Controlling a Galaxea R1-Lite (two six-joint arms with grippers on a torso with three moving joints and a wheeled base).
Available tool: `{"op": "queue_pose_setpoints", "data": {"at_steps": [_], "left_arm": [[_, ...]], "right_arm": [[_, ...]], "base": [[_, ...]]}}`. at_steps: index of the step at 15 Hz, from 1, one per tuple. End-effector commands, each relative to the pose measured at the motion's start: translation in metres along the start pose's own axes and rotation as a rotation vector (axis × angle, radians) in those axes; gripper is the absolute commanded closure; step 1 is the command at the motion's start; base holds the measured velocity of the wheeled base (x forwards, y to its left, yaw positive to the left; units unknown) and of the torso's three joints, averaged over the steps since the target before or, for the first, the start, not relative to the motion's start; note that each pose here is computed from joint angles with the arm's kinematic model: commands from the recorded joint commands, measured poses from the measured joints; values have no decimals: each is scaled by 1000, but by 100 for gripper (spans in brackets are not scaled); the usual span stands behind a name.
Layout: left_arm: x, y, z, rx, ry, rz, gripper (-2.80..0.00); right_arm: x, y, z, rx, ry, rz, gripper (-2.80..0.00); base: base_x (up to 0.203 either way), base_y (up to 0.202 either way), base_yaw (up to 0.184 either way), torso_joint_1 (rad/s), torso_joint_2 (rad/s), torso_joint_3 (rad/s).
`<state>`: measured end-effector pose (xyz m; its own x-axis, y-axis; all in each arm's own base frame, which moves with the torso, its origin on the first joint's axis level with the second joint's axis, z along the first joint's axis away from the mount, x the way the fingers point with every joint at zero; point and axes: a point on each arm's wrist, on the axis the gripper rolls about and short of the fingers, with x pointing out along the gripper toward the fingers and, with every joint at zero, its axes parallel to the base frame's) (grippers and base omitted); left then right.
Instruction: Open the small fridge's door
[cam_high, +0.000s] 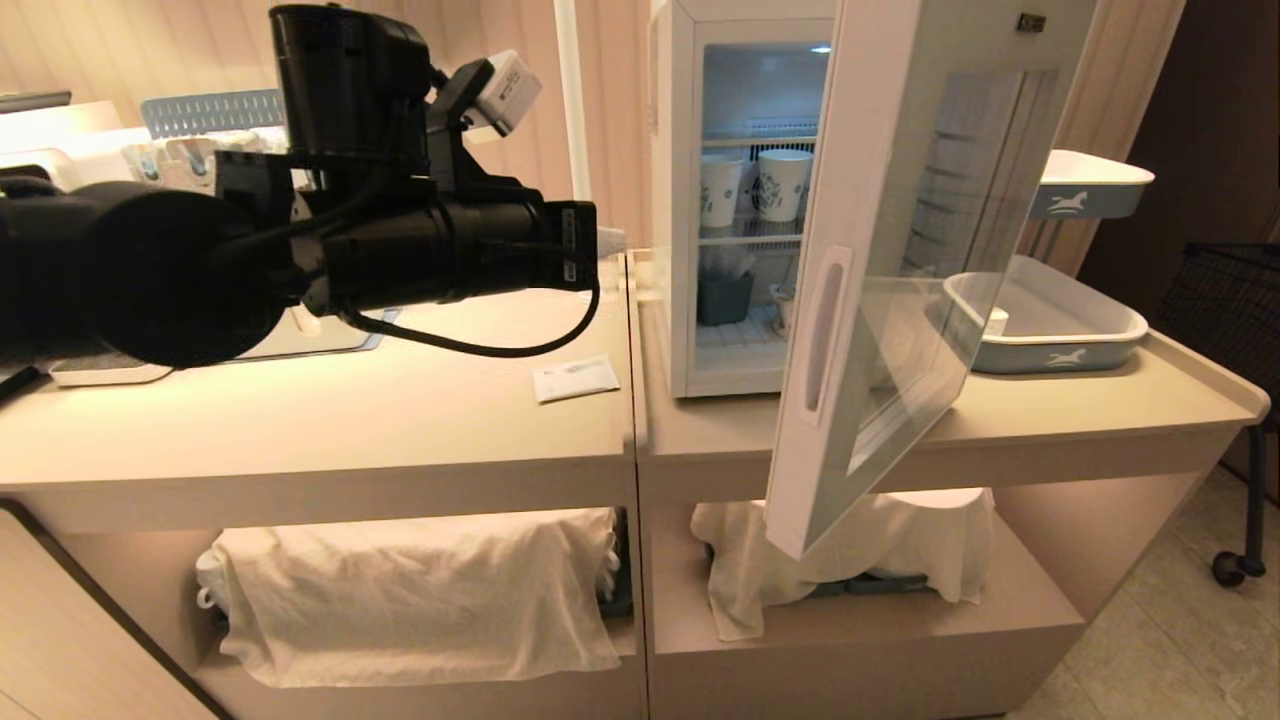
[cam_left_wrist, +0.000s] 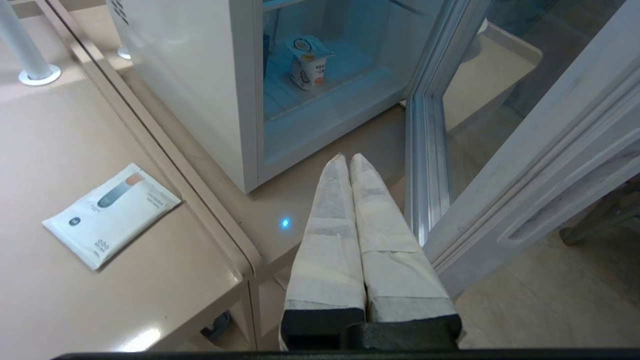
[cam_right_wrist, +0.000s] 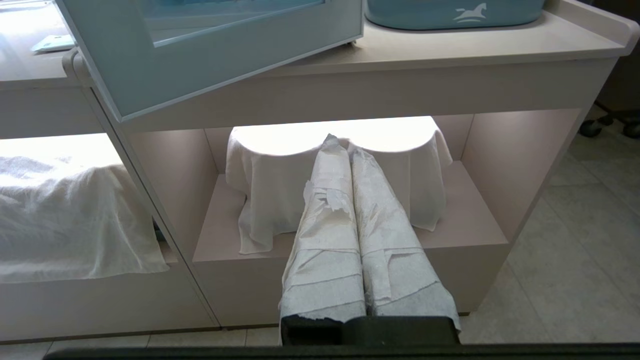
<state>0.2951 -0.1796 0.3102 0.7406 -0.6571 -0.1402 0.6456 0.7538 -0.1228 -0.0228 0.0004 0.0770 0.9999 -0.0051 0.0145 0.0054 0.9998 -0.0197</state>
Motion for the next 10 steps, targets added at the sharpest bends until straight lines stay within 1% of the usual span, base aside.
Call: {"op": "queue_pose_setpoints", "data": {"at_steps": [1,3,5,7,8,10], "left_arm": [[-5,0,-3,3,10,-1,0],[-21,4,-8,21,23,24,0],[-49,11,-21,46,58,64,0],[-93,12,-42,79,97,103,0],[-120,11,-53,86,104,125,0],[-177,7,-80,86,100,195,0]], "right_arm": [[1,0,-3,0,10,1,0],[1,0,-3,0,9,1,0],[1,0,-3,0,10,1,0],[1,0,-3,0,10,1,0],[1,0,-3,0,10,1,0],[1,0,-3,0,10,1,0]], "base": [[0,0,0,0,0,0],[0,0,0,0,0,0],[0,0,0,0,0,0],[0,0,0,0,0,0],[0,0,0,0,0,0],[0,0,0,0,0,0]]}}
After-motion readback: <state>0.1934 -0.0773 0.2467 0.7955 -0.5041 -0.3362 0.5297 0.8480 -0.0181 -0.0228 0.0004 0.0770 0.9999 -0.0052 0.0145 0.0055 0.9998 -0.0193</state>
